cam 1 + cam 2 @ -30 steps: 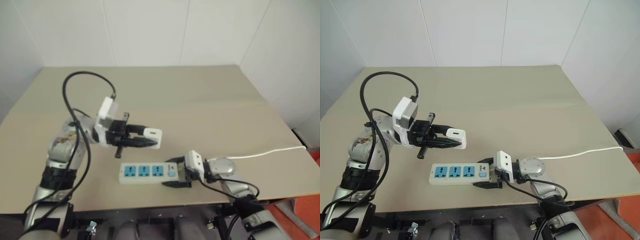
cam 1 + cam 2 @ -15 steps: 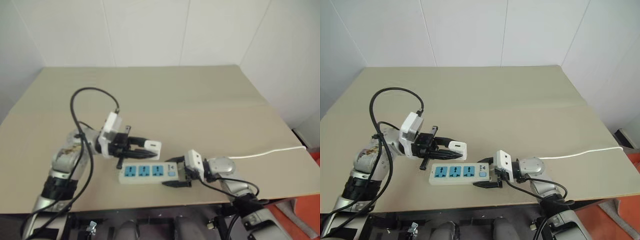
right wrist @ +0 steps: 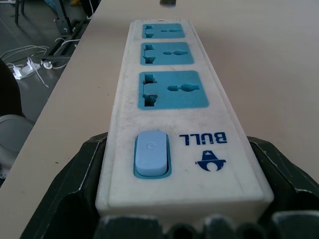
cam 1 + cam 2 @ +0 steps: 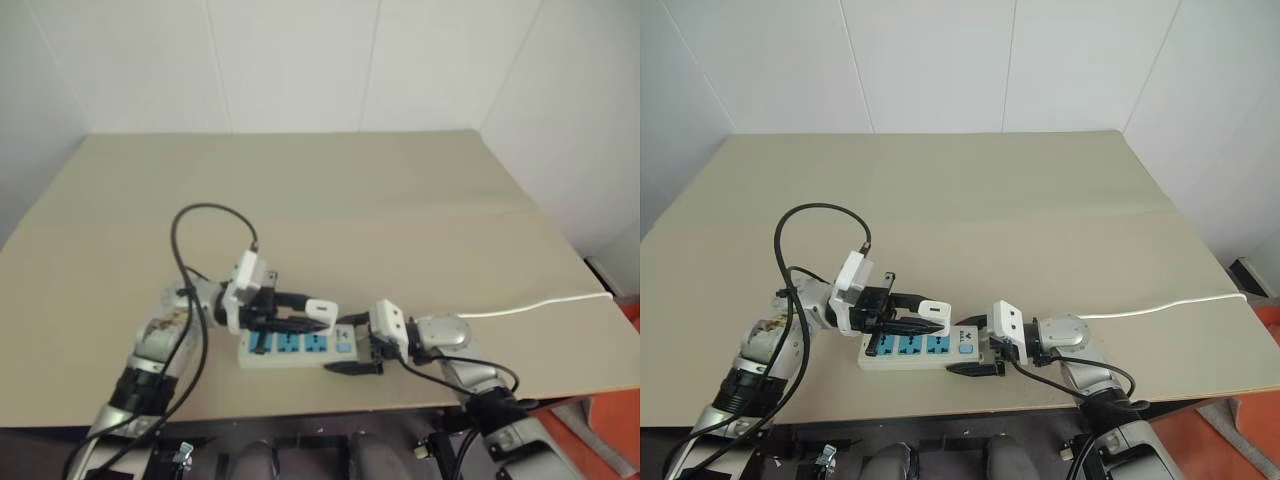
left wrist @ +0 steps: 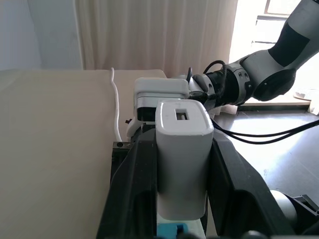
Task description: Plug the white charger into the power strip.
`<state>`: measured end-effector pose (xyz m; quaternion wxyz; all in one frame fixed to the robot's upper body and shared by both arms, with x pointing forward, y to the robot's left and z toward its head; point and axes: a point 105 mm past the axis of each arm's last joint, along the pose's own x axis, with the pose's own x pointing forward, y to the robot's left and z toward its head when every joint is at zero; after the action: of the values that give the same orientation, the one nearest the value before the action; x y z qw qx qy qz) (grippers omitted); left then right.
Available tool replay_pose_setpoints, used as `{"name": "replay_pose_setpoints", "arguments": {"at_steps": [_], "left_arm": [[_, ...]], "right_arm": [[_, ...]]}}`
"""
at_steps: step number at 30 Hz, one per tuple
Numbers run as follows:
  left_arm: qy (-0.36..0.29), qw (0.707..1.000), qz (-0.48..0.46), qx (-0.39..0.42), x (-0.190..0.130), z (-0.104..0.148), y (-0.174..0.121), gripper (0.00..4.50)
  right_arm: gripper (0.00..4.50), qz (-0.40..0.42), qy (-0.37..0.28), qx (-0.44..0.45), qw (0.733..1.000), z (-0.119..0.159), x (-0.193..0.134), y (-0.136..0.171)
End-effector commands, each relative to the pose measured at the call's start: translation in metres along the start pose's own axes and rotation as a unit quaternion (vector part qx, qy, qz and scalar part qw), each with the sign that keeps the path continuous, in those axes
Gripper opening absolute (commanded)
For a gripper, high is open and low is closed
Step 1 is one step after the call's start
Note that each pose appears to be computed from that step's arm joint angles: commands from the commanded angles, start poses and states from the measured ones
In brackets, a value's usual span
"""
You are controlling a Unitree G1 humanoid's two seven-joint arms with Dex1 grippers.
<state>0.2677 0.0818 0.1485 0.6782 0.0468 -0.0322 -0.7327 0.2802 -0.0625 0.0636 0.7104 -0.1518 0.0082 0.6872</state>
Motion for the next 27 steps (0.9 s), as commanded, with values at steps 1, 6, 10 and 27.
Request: {"name": "replay_pose_setpoints", "arguments": {"at_steps": [1, 6, 10, 27], "left_arm": [[0.003, 1.0, 0.001, 0.019, 0.001, -0.001, 0.0, 0.98], [0.006, 1.0, 0.0, 0.02, 0.001, -0.004, -0.001, 0.98], [0.01, 1.0, 0.001, 0.015, -0.001, -0.006, -0.002, 0.98], [0.034, 0.999, -0.005, 0.015, -0.004, -0.022, -0.005, 0.98]], "right_arm": [[3.45, 0.009, 0.037, 0.035, 0.999, -0.022, 0.0, 0.011], [3.45, 0.008, 0.036, 0.035, 0.999, -0.022, 0.001, 0.01], [3.45, 0.005, 0.034, 0.039, 0.999, -0.021, 0.0, 0.009], [3.45, 0.007, 0.033, 0.038, 0.999, -0.02, 0.001, 0.008]]}}
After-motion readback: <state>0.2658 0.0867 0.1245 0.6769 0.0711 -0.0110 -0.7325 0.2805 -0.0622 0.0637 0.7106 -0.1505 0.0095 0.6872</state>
